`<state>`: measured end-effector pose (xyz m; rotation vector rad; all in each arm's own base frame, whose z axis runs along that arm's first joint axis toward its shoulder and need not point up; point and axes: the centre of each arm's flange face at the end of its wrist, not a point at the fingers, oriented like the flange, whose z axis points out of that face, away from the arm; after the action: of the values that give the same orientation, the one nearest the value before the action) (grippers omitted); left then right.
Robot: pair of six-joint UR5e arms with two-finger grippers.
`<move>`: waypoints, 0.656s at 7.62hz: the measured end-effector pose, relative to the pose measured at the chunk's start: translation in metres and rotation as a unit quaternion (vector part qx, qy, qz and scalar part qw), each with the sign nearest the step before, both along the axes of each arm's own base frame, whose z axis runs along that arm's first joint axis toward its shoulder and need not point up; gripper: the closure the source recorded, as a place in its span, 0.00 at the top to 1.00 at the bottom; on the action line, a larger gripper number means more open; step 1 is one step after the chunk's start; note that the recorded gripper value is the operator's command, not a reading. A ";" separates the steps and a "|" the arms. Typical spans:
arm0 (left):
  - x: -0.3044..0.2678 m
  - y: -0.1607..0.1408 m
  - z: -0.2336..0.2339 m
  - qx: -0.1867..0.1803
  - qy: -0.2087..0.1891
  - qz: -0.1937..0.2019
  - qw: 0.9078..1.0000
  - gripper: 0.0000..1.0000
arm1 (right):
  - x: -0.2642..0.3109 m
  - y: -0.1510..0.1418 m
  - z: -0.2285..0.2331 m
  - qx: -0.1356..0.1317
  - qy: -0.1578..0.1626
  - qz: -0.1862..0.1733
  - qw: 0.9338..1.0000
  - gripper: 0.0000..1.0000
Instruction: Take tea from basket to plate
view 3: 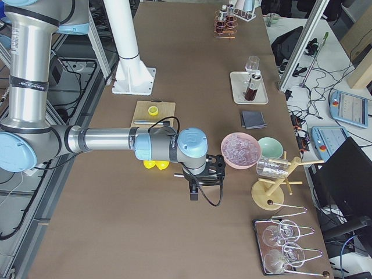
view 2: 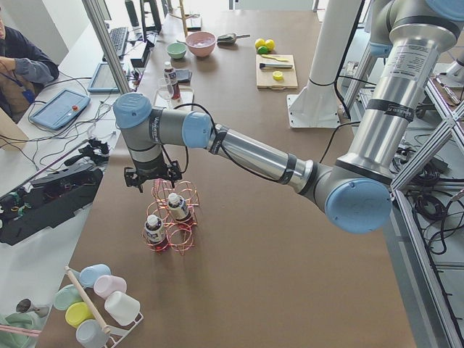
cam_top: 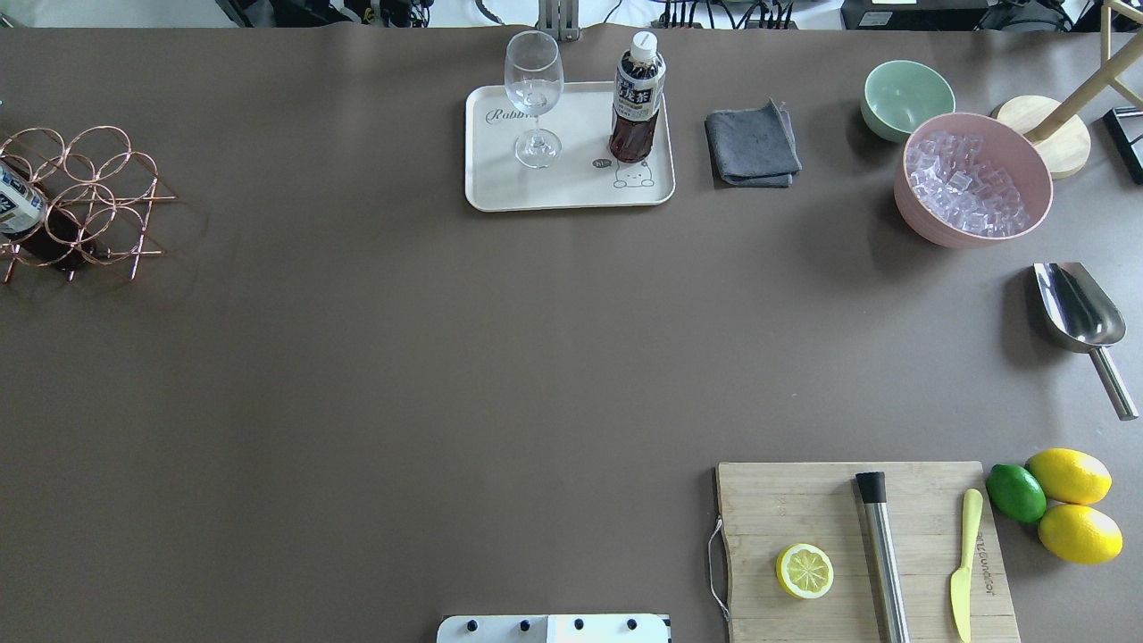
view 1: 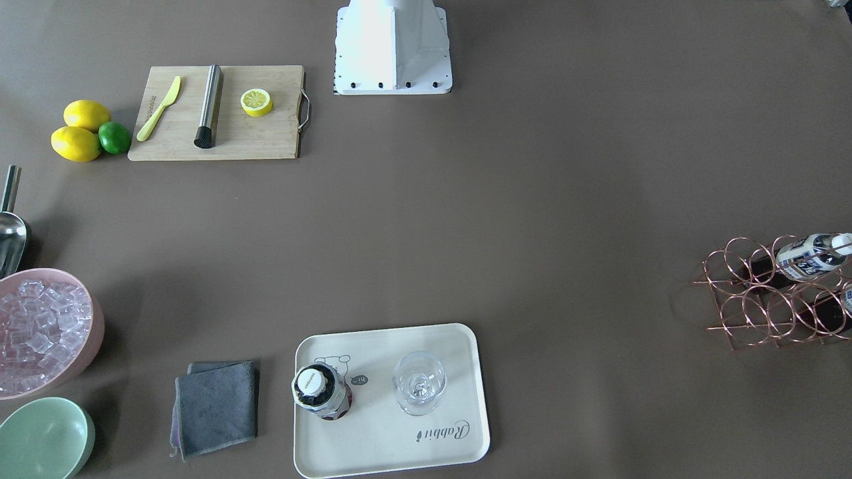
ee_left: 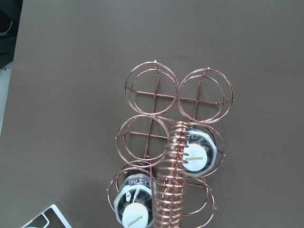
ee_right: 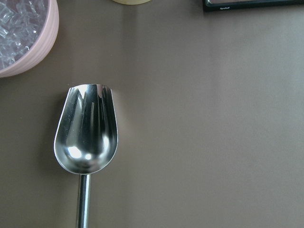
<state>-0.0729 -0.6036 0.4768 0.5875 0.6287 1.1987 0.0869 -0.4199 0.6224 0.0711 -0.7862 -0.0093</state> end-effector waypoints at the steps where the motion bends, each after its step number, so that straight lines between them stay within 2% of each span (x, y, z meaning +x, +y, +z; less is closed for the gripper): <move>1: -0.008 0.018 0.014 -0.044 0.005 -0.028 0.999 0.99 | 0.000 0.000 0.000 0.000 0.000 0.000 1.000 1.00; 2: -0.018 0.034 0.030 -0.089 0.015 -0.062 0.994 0.99 | 0.000 0.000 0.000 0.001 0.000 0.000 1.000 1.00; 3: -0.024 0.052 0.051 -0.145 0.036 -0.101 0.984 0.99 | 0.000 0.000 0.000 0.001 0.000 0.000 1.000 1.00; 4: -0.028 0.069 0.072 -0.203 0.051 -0.139 0.968 0.99 | 0.000 0.000 0.000 0.001 0.000 0.000 1.000 1.00; 5: -0.029 0.084 0.091 -0.263 0.059 -0.181 0.946 0.99 | 0.000 0.000 -0.001 0.001 -0.001 0.000 1.000 1.00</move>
<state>-0.1022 -0.5200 0.5675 0.3000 0.8634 0.6144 0.0871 -0.4199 0.6219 0.0728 -0.7877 -0.0104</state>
